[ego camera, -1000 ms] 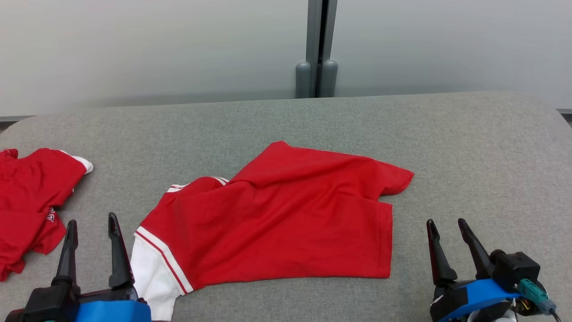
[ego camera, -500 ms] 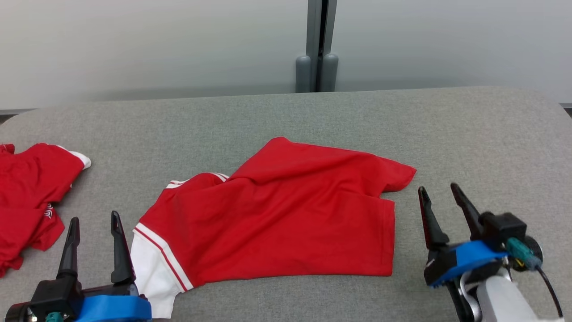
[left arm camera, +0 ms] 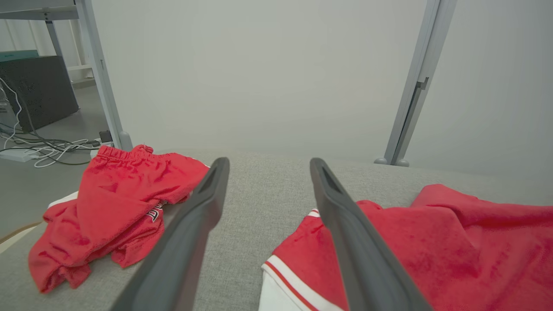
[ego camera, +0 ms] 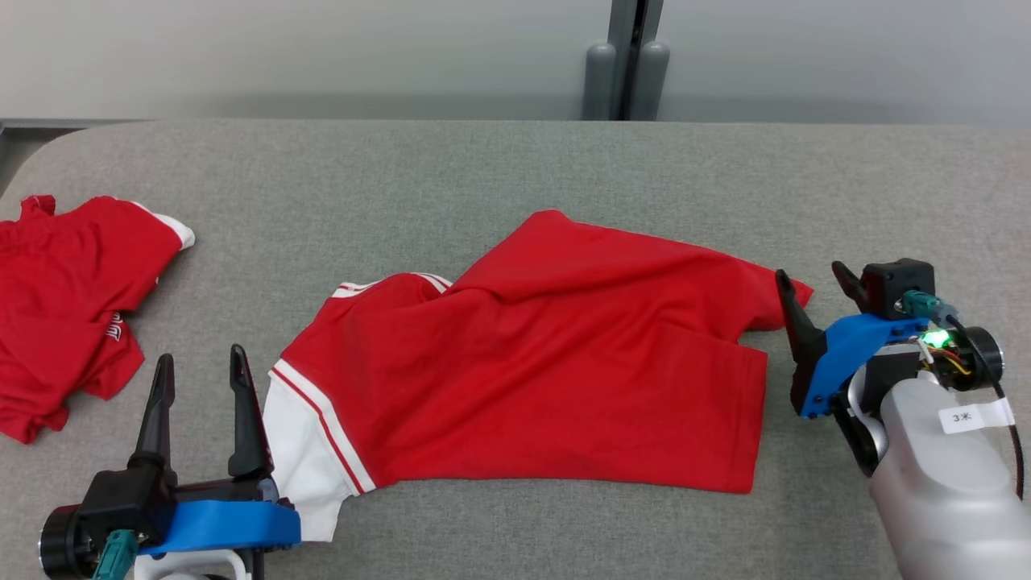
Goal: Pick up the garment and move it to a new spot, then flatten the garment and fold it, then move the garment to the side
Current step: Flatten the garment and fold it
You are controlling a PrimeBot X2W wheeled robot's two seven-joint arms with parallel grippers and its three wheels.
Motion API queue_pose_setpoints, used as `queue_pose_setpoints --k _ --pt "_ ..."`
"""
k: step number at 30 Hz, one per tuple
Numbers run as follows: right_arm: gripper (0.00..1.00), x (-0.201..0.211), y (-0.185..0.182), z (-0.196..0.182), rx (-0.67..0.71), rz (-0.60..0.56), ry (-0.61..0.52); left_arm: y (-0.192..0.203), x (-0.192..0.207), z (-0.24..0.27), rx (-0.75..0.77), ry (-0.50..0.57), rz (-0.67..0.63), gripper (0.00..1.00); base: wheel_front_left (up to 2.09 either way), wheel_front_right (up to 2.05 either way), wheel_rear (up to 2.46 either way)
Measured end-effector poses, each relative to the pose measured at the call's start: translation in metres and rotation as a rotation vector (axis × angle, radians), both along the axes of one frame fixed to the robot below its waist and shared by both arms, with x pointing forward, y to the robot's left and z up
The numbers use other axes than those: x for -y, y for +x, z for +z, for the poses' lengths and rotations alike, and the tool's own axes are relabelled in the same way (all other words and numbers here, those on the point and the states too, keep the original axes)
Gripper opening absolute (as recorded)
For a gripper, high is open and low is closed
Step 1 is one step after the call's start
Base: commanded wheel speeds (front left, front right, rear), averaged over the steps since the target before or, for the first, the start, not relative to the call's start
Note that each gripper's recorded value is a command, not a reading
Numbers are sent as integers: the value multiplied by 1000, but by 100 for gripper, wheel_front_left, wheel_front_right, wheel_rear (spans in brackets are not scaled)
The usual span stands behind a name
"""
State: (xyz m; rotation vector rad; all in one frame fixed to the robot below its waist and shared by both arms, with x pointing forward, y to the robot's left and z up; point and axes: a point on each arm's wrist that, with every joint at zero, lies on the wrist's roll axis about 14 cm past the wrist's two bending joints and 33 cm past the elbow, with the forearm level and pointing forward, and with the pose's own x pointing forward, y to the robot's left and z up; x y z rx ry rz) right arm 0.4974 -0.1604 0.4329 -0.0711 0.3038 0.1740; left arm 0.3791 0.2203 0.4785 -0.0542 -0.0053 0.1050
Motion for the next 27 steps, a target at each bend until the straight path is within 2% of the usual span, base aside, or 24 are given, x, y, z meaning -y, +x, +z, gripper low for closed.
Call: queue_pose_setpoints --k 10,17,18,19,23,27 --pt "100 11 5 -53 -187 -29 -25 8 -5 -11 -30 -8 21 100 0 0 0" --pt "100 2 4 -65 -225 -21 -10 14 -1 -12 -29 -10 10 100 0 0 0" --pt "12 -1 5 -65 -223 -18 -2 14 0 -12 -31 -11 8 100 0 0 0" --pt "0 -4 7 -64 -216 -15 5 14 0 -13 -32 -10 8 100 0 0 0" --pt "0 -6 21 -52 -170 -5 5 13 -1 -14 -37 -9 14 100 0 0 0" --pt "0 -1 58 -8 -26 -9 6 13 -2 -15 -39 -13 19 100 0 0 0"
